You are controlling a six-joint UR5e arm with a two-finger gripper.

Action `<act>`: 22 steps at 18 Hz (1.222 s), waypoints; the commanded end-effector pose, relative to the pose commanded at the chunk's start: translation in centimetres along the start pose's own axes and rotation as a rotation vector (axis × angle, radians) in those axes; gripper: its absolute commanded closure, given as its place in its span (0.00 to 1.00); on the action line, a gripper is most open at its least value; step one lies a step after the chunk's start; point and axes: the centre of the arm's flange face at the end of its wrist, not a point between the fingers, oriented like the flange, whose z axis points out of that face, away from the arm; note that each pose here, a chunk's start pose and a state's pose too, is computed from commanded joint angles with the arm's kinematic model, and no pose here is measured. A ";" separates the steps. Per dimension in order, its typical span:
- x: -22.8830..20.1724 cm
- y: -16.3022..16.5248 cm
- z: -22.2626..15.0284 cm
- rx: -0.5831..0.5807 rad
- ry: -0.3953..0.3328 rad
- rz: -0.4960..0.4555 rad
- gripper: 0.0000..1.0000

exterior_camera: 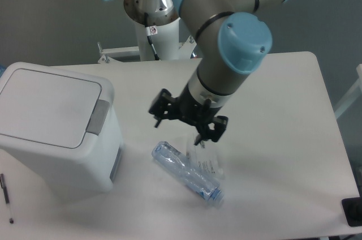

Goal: Open the trash can
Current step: 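Move the gripper toward the trash can lid edge, then press the gripper against the lid edge to pop the lid open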

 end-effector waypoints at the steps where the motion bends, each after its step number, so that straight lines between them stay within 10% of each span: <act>1: 0.3 -0.2 0.0 0.001 -0.001 0.004 0.00; 22: 5.4 -1.3 1.8 -0.002 0.040 0.001 0.00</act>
